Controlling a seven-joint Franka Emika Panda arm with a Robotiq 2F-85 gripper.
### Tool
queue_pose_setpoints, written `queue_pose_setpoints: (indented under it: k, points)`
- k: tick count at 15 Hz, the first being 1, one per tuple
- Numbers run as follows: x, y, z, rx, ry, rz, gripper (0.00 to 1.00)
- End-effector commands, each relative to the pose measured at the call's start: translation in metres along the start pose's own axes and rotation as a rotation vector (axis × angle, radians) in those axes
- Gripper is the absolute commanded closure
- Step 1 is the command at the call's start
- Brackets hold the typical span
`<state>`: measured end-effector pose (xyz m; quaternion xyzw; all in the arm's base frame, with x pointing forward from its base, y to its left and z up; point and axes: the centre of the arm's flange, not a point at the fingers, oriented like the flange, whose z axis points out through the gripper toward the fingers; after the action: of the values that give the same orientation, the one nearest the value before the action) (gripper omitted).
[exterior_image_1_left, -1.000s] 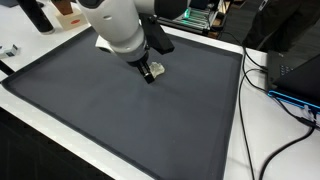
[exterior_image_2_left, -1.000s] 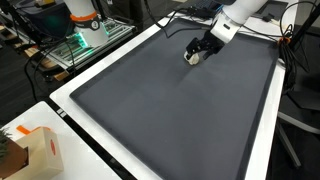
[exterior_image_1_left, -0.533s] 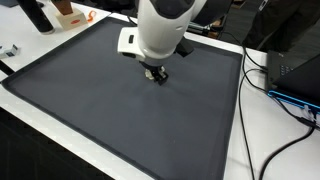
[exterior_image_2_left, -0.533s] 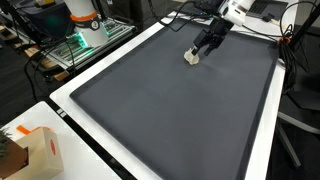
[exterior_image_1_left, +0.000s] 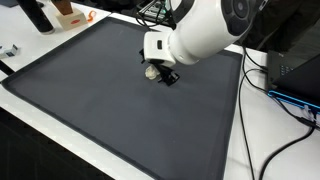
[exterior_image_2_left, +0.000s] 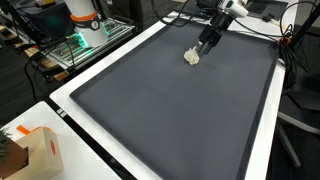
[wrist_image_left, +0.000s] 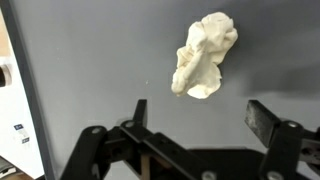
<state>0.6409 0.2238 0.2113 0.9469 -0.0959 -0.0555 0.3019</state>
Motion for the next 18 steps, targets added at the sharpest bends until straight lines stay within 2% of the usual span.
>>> queue_pose_setpoints:
  k: [1,11,18]
  points:
    - [-0.018,-0.012,0.006,-0.090,0.037,-0.049,0.00]
    - [-0.048,-0.031,0.003,-0.178,0.139,-0.109,0.00]
    - [-0.061,-0.032,0.002,-0.198,0.171,-0.121,0.00]
